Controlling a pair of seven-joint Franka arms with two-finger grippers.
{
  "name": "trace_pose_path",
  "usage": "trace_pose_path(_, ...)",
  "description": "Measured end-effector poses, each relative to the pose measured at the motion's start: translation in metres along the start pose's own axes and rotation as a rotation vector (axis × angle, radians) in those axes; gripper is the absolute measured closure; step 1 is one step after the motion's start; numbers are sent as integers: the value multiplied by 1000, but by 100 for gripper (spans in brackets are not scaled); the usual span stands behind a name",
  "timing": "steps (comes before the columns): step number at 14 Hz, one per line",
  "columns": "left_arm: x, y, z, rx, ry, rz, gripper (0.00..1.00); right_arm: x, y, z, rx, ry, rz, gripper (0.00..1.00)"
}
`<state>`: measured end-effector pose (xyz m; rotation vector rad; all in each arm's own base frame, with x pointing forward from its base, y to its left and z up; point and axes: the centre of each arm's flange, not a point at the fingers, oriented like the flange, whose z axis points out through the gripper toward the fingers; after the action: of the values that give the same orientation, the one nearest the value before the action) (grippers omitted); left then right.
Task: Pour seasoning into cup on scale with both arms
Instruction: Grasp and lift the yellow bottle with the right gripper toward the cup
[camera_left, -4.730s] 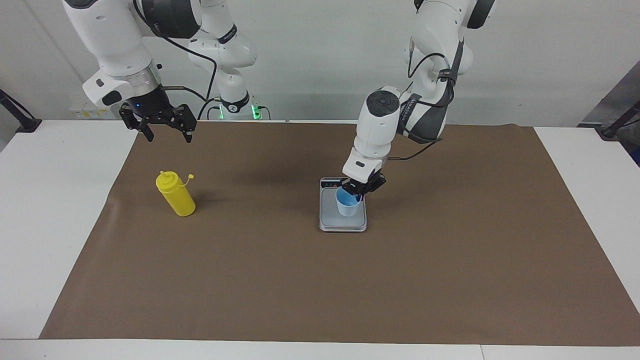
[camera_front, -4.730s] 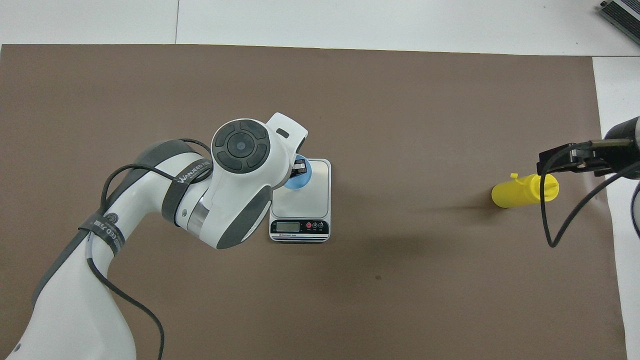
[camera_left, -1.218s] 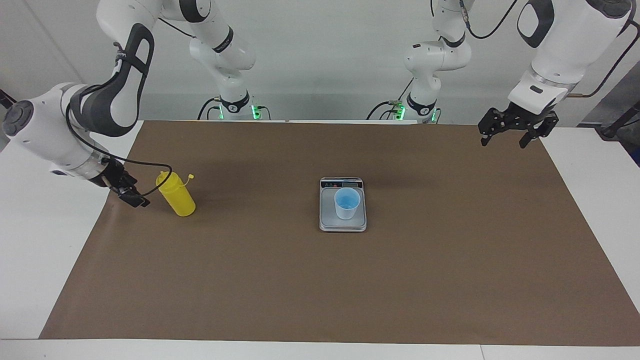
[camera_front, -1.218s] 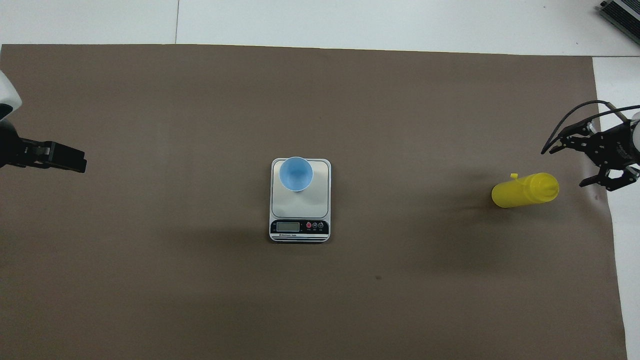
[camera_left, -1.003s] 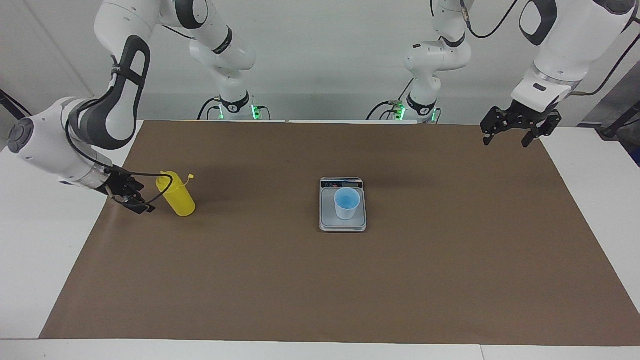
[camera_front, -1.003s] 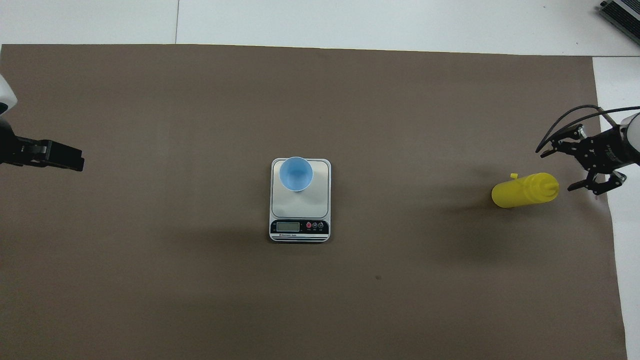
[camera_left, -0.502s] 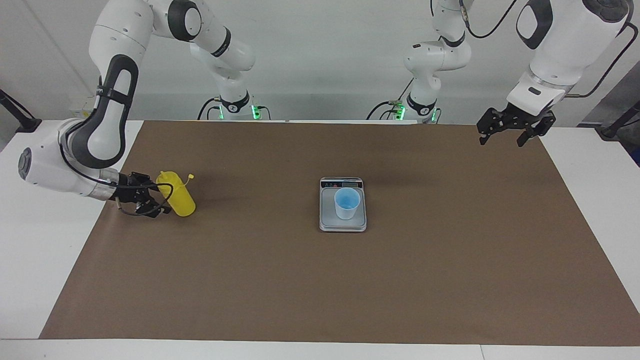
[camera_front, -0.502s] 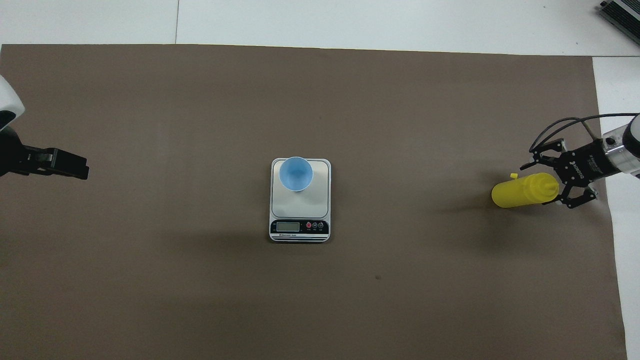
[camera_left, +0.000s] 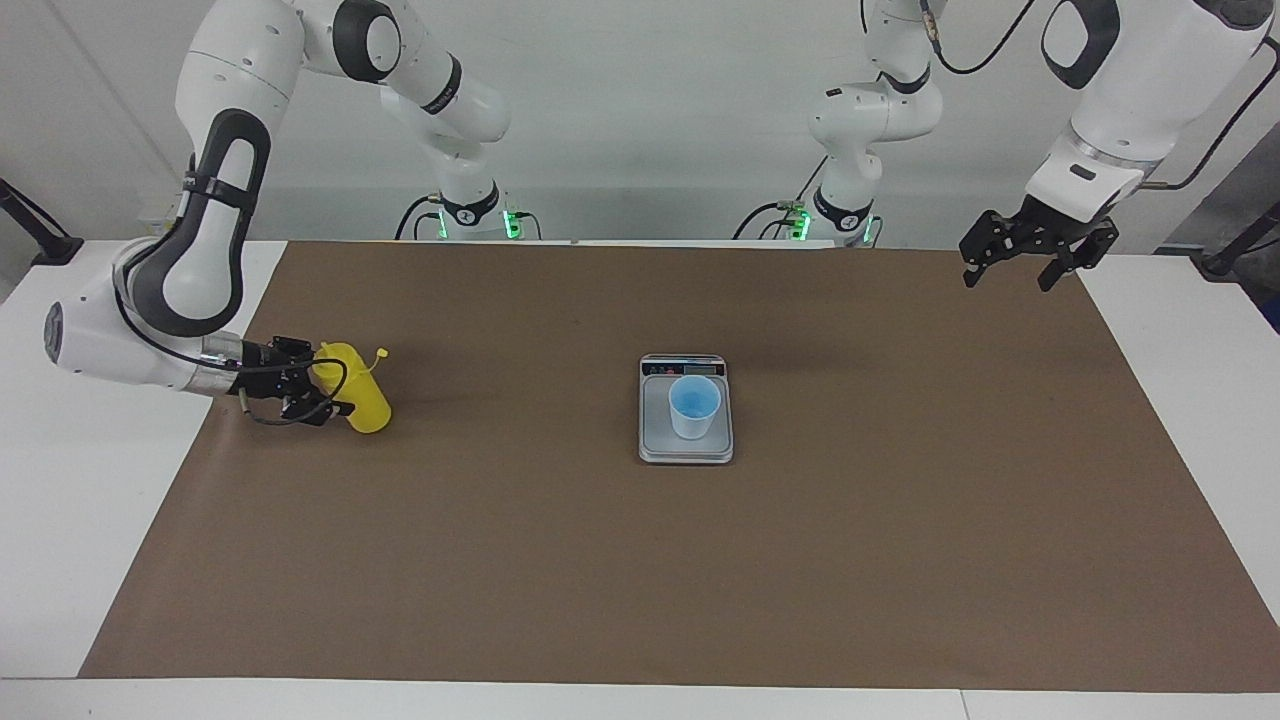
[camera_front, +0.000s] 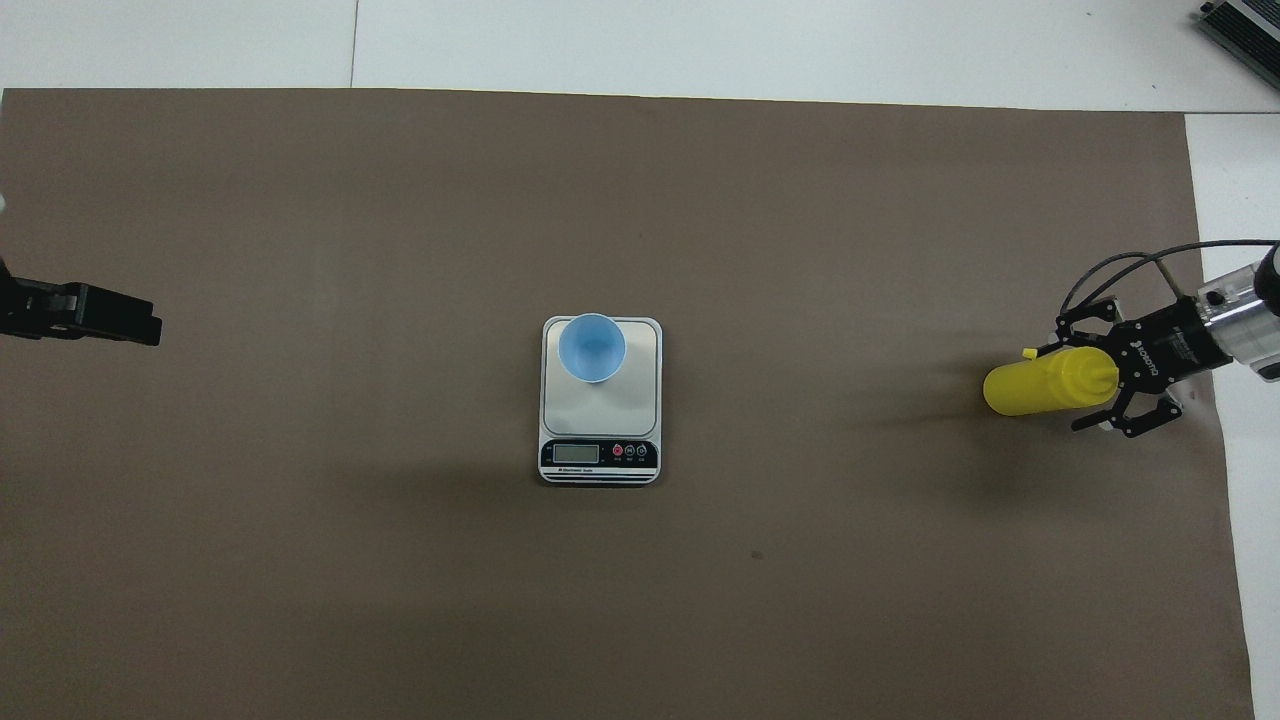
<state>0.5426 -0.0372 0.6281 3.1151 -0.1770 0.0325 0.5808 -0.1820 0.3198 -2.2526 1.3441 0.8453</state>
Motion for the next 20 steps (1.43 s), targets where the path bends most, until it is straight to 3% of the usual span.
trace_pose_path(3, 0, 0, 0, -2, 1, -1, 0, -4, 0, 1, 12, -38, 11, 5)
trace_pose_path(6, 0, 0, 0, -3, 1, -1, 0, -5, -2, 0, 21, -33, 75, 36)
trace_pose_path(8, 0, 0, 0, -3, 2, -2, 0, -6, -5, -1, 26, -24, 135, 36)
trace_pose_path(11, 0, -1, 0, -3, 2, -2, 0, -26, -28, -16, 88, 74, 231, 36)
trace_pose_path(15, 0, 1, 0, -3, 1, 1, 0, -92, -72, -33, 162, 198, 346, 44)
trace_pose_path(20, -1, 3, 4, -4, -17, 5, 0, -148, -121, -19, 191, 417, 474, 44)
